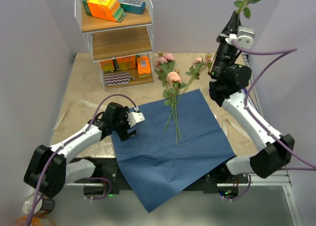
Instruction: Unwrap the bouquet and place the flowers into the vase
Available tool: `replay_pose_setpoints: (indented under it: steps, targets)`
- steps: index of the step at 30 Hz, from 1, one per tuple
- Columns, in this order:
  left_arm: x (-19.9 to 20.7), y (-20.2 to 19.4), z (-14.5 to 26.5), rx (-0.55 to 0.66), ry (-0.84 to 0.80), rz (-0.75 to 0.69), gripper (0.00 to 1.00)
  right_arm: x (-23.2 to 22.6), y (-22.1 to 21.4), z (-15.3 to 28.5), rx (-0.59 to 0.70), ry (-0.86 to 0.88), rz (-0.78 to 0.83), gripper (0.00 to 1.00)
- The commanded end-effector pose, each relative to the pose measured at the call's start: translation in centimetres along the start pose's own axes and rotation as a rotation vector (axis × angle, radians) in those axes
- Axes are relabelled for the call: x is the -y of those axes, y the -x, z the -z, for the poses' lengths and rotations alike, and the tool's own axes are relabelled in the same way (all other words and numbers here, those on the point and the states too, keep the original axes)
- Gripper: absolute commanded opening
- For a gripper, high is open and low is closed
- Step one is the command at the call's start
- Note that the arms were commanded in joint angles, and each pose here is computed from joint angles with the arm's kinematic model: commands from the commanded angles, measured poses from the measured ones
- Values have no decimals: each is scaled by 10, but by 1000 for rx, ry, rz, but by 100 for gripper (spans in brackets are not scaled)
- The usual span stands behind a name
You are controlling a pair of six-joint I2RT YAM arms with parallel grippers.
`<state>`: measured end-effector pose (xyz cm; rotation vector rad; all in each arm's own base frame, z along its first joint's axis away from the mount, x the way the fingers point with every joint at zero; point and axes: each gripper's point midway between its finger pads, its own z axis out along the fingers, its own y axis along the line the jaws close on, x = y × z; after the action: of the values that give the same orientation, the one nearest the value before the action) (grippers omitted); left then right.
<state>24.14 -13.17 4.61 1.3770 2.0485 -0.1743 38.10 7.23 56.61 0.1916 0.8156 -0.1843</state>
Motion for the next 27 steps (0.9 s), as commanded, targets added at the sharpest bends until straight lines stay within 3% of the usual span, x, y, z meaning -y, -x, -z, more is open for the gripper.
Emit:
replay_pose_setpoints:
  steps: [1, 8, 27]
  targets:
    - [-2, 9, 6, 25, -16, 10, 100, 39, 68, -19, 213, -163, 29, 0]
    - [-4, 9, 6, 8, -23, 10, 100, 53, 72, -35, 276, -205, 97, 0]
    - [-9, 11, 5, -2, -17, 4, 100, 78, 24, -31, 196, -226, 172, 0]
